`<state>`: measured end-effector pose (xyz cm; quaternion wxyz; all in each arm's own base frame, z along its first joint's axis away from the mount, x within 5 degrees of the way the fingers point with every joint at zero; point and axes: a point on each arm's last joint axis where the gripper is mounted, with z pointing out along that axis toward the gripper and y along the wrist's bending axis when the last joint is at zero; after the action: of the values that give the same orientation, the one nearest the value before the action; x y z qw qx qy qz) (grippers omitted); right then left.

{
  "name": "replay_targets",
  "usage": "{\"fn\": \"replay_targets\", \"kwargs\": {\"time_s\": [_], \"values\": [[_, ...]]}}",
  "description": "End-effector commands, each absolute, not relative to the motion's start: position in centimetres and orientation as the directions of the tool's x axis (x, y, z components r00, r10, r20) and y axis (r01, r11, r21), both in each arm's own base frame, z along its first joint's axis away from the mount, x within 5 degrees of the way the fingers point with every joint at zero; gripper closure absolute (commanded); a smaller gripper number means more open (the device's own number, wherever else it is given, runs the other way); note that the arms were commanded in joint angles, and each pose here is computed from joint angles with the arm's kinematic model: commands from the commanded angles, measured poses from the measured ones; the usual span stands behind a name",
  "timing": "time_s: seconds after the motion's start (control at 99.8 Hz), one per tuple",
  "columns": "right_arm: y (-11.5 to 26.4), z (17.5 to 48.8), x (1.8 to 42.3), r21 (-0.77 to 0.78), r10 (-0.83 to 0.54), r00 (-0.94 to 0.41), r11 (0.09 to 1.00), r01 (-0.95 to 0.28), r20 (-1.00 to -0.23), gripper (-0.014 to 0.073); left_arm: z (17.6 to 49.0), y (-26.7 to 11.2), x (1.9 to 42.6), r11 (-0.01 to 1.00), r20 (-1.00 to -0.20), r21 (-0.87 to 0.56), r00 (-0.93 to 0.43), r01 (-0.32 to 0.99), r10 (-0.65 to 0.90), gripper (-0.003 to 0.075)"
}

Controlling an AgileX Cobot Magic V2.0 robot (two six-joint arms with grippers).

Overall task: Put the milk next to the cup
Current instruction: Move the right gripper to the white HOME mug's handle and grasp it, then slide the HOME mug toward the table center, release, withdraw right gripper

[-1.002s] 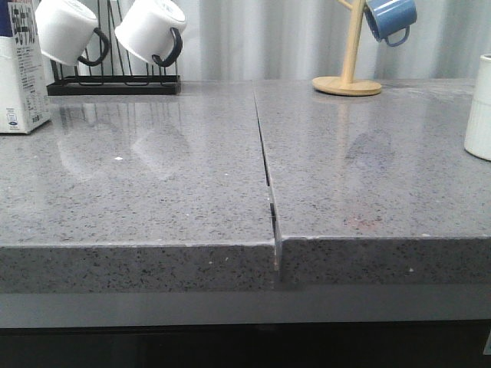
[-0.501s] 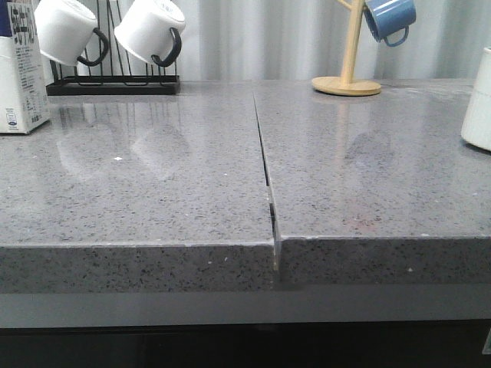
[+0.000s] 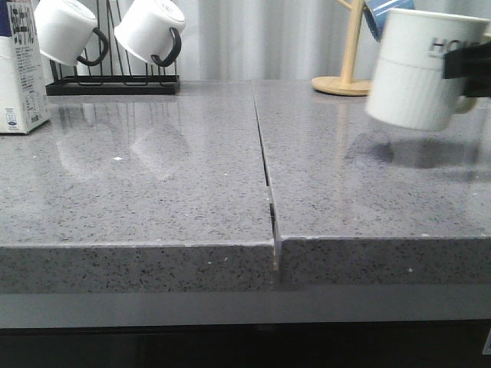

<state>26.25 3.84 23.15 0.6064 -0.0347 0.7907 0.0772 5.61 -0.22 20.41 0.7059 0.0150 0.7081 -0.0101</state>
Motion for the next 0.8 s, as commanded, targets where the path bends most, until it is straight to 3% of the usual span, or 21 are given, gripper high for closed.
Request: {"fn": "replay_targets", "kwargs": {"time_s": [0.0,0.441,0.662,0.732,0.792], "values": [[5.6,25.8,26.4,0.103,0.074,-0.14,0.972,-0.211,-0.987,0.0663,19.9,-0.2,5.5,1.0,-0.998,-0.003,0.063,0.028,-0.004,0.0741],[13.7,24.9,28.4,0.108,0.024,-0.194,0.895,-0.432,-0.981,0.0662,19.9,-0.2,5.5,1.0,-0.998,-0.003,0.063,0.028,-0.004,0.0741],[14.3,24.0,28.7,0.107,0.007,-0.222,0.891,-0.442,-0.975,0.066,19.9,-0.2,5.5,1.0,-0.998,-0.003,0.063,0.028,-0.004,0.0741],[14.3,24.0,28.7,0.107,0.007,-0.223,0.891,-0.441,-0.975,0.0624,19.9,-0.2,5.5,1.0,-0.998,-0.003,0.063,0.028,-0.004,0.0741],[14.3,24.0,28.7,0.106,0.004,-0.226,0.891,-0.442,-0.974,0.0532,19.9,-0.2,5.5,1.0,-0.998,-0.003,0.063,0.028,-0.004,0.0741]]}}
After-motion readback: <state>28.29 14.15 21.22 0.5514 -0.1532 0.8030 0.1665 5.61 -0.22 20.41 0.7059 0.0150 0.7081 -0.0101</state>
